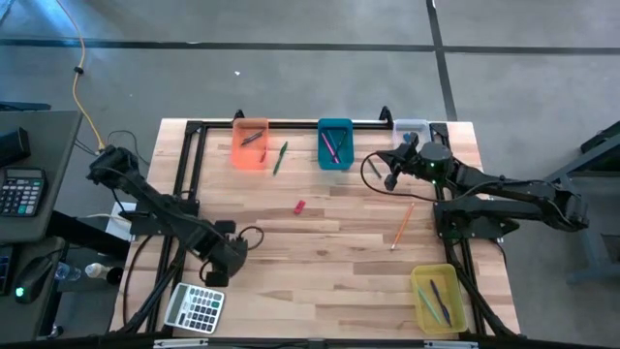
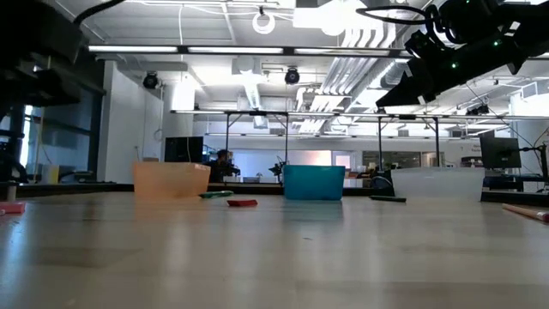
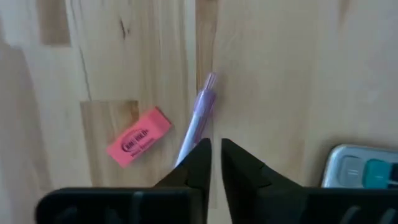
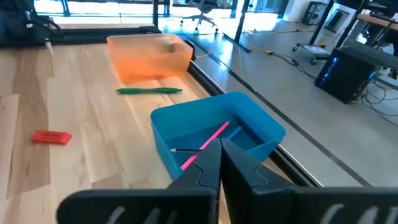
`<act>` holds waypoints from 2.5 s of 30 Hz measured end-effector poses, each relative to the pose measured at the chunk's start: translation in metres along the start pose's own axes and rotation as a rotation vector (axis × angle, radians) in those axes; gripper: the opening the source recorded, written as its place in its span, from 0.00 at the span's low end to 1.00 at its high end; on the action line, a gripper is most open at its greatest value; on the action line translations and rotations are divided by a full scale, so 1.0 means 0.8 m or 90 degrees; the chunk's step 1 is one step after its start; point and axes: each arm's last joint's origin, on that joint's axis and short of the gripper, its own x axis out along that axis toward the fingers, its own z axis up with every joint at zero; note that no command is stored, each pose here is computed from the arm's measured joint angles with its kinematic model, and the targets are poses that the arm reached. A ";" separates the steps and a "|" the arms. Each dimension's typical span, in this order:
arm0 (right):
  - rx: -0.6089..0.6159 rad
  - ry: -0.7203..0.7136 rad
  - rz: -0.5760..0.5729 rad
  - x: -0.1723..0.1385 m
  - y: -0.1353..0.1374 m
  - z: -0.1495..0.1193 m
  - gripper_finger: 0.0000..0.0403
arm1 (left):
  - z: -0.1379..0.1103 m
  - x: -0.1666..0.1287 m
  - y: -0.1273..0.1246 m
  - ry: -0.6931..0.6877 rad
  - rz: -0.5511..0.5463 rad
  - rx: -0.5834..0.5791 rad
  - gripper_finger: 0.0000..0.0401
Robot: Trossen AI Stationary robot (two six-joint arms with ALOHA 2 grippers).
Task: Sort crayons/erasers/pens/pencils in bins
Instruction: Put the purple pen into the yellow transparent bin
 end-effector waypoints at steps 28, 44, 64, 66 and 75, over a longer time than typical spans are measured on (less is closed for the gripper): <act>-0.001 0.001 0.001 0.000 0.000 0.000 0.00 | 0.012 0.072 -0.018 0.059 0.053 0.090 0.15; -0.004 0.005 0.002 0.000 0.000 -0.001 0.00 | 0.052 0.012 0.052 -0.082 -0.001 -0.085 0.04; -0.007 0.010 0.003 0.000 0.000 -0.002 0.00 | 0.118 -0.078 0.246 -0.618 -0.081 -0.498 0.04; -0.007 0.010 0.003 0.000 0.000 -0.002 0.00 | 0.125 -0.081 0.271 -0.681 -0.098 -0.509 0.04; -0.007 0.010 0.002 0.000 0.000 -0.002 0.00 | 0.189 -0.070 0.369 -0.731 -0.066 -0.523 0.04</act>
